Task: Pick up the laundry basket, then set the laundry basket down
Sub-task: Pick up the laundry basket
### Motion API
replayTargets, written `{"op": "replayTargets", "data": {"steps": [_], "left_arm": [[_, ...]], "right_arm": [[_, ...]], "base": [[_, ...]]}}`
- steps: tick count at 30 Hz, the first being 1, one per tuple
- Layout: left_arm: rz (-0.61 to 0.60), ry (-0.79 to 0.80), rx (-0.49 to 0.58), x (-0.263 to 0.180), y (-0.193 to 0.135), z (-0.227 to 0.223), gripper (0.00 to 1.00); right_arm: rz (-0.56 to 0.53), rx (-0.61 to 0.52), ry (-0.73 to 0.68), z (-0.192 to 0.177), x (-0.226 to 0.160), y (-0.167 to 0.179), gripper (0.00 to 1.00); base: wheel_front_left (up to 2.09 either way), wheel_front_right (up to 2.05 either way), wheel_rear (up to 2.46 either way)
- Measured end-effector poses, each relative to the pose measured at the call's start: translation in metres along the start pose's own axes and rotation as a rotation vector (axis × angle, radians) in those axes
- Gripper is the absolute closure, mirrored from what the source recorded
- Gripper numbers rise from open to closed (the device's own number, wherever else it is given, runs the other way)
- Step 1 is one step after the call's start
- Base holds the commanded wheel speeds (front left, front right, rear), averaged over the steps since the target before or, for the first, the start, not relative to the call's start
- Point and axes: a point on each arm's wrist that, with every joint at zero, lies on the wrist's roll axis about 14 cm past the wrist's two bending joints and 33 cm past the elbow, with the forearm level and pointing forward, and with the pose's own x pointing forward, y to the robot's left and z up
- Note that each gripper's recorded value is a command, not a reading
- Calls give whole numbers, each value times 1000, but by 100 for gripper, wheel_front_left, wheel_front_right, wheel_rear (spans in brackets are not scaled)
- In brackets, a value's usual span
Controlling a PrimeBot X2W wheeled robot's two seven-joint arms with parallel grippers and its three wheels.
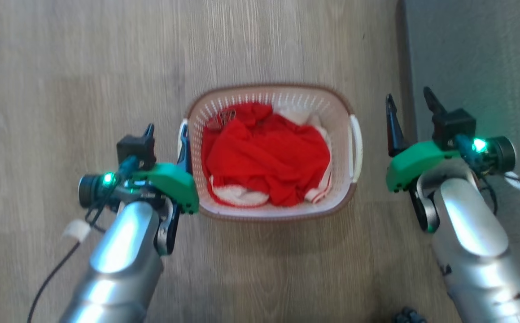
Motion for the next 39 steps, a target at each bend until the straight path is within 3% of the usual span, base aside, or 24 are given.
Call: {"op": "replayTargets", "data": {"steps": [10,18,39], "left_arm": [[-81,206,51,35,-4,-66,0],[-40,331,53,48,15,-103,0],[-138,562,64,60,11,-159,0]], "right_arm": [[46,76,242,-89,26,10,0],[63,110,396,-141,31,12,0],[105,190,586,-196,50,23,0]], "base": [[0,0,0],[0,0,0],[0,0,0]]}}
